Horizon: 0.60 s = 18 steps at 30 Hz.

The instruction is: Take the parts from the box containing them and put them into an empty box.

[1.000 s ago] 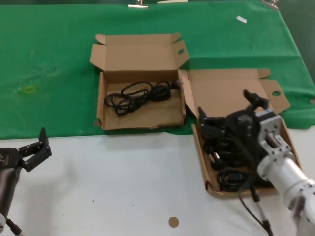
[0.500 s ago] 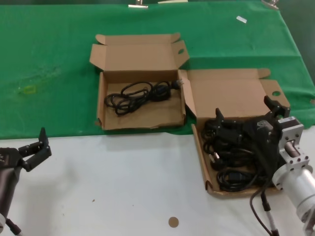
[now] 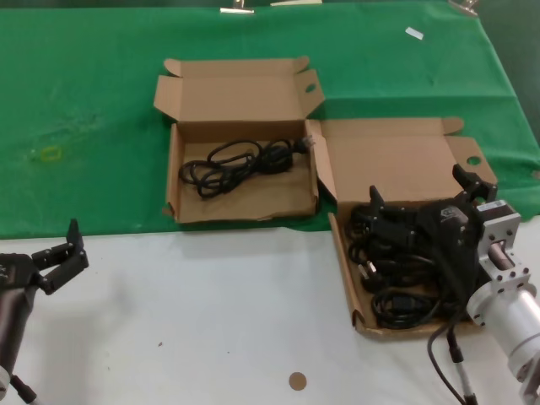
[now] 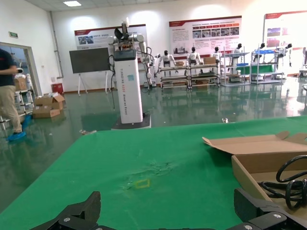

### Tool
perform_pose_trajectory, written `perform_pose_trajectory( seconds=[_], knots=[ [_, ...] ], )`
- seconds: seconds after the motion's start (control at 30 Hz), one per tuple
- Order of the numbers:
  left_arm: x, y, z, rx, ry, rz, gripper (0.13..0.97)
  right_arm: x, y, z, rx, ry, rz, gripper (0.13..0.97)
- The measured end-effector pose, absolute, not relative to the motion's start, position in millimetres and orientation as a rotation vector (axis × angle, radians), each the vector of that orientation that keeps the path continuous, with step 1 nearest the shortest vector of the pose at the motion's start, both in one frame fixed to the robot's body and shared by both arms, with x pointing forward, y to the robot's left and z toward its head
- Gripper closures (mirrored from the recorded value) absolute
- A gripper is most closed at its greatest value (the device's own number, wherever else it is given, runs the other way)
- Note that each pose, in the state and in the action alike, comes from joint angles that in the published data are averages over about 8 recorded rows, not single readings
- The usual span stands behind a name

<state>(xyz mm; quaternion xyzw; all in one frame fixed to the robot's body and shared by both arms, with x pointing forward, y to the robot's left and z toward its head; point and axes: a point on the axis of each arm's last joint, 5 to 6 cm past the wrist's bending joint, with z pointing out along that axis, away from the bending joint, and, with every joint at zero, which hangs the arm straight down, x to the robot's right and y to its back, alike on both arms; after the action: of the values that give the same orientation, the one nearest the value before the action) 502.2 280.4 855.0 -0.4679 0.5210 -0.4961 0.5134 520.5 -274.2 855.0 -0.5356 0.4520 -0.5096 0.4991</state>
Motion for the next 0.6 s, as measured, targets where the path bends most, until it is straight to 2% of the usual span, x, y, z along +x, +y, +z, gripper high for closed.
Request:
perform_pose_trajectory(
  seconds=[0.6],
  knots=[
    [502.2, 280.4, 855.0, -1.125, 1.253, -1.193, 0.132, 520.5, -274.2, 855.0, -1.296, 1.094, -1.233, 0.130]
  ],
)
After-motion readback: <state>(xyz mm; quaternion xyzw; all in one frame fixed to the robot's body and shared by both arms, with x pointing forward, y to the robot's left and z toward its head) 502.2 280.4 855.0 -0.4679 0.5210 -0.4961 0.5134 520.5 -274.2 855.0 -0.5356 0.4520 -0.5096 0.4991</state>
